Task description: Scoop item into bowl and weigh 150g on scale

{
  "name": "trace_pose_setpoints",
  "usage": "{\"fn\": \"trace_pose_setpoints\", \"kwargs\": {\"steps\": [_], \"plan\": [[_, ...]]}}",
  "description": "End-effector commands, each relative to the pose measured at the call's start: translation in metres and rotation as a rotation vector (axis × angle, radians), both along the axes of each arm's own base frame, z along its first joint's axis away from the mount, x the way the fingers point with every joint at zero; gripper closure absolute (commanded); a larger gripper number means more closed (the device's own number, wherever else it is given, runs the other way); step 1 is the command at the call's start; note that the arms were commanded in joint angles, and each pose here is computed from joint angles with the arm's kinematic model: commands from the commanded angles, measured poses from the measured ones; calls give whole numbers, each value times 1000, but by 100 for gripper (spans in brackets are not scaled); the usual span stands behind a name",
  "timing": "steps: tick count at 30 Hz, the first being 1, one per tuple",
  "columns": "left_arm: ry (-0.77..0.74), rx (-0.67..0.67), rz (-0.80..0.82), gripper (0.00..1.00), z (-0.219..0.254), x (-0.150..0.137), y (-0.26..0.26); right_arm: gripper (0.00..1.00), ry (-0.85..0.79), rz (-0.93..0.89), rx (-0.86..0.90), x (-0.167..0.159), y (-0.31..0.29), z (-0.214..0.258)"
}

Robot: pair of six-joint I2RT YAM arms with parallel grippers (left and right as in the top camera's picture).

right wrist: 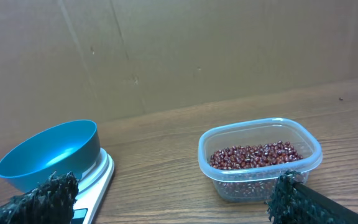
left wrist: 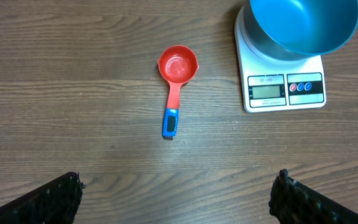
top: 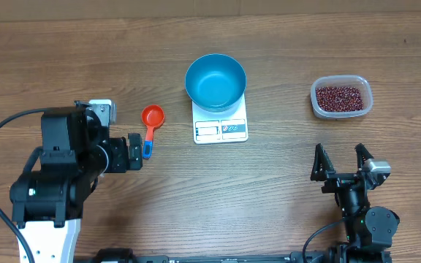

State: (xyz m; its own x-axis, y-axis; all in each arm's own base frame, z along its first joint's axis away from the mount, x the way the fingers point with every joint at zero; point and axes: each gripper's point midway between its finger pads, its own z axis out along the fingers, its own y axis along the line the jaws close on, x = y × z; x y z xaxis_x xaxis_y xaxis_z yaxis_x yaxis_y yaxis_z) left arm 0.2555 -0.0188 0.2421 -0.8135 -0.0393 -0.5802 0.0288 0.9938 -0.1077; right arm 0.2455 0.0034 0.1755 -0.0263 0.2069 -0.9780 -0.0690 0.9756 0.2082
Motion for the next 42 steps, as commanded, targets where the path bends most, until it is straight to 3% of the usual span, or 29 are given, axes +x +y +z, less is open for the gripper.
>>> {"fn": "trace_pose_setpoints", "kwargs": {"steps": [1,42], "plan": [[-25,10,-16,0,14,7,1,0,-2,-5,4,0,-1,-2],[-39,12,-13,1,19,12,1,0,-2,-5,4,0,-1,-2]]}}
